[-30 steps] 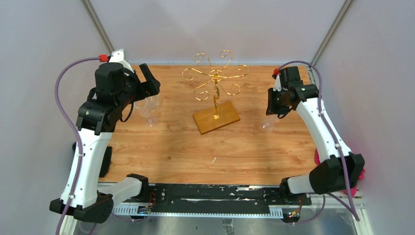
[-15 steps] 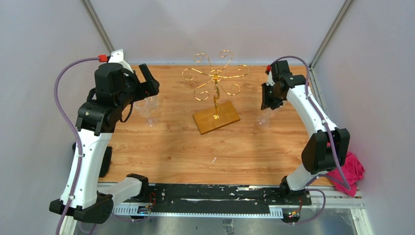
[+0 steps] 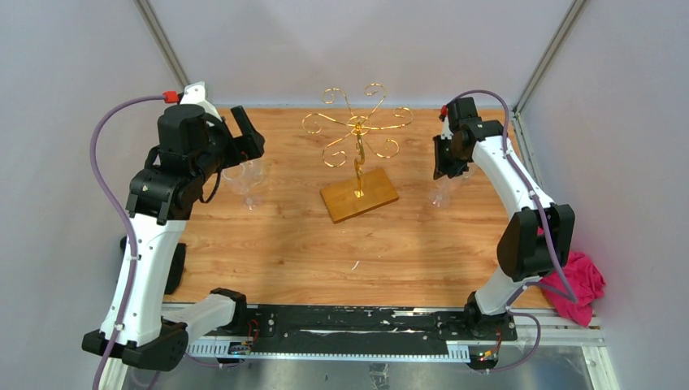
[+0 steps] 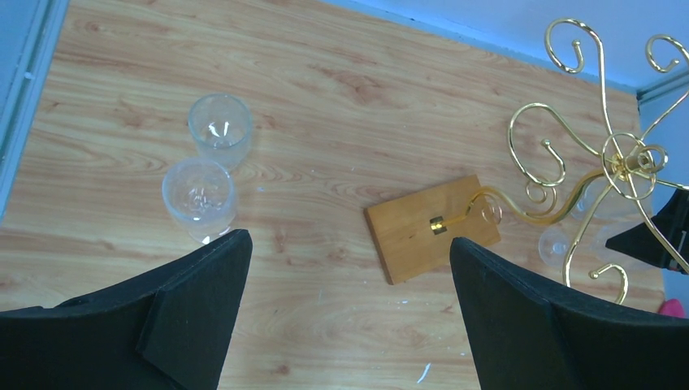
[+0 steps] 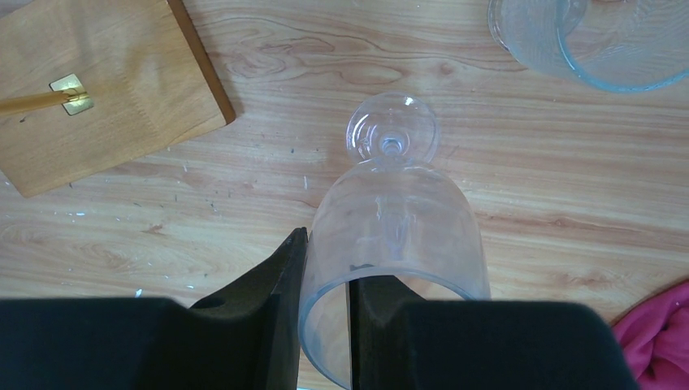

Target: Take the wine glass off the wine glass rack

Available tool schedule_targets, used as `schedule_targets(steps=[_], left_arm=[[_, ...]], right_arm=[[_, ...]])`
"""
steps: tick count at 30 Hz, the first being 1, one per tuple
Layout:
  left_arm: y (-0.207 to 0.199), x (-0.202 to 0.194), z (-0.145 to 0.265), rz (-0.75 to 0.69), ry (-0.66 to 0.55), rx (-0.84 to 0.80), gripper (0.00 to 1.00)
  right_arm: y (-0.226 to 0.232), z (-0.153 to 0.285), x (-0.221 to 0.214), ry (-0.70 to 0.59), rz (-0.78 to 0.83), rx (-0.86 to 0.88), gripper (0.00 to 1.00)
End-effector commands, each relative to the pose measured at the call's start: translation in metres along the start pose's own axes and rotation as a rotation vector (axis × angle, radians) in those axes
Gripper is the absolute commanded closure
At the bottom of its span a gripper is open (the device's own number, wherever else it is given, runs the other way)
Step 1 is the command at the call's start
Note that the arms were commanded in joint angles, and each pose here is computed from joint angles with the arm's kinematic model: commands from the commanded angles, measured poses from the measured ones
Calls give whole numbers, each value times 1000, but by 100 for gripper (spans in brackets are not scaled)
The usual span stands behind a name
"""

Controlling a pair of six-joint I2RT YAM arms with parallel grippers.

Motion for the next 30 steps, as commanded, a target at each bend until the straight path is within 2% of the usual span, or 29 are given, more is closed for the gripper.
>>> schedule_targets(steps=[1,13,30], left_arm=[[3,0,3,-9,-17,14,2],[3,-4,0,0,-15,9,1],[0,-5,1,10,-14,-16,1]], right_arm=[[1,2,5,-20,27,-23,100],[-2,0,-5,-55,-1,-37,100],[0,-8,-18,-25,-27,-13,99]])
Point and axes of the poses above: each gripper's point midway between its finger pads, its own z axis back along the fingers, its own y axis along the line the jaws close on, x = y × z, the point moved 5 cm from there along z, back along the fingers, and after that the axes turned 1 degree about -z, right-handed, at the moved point
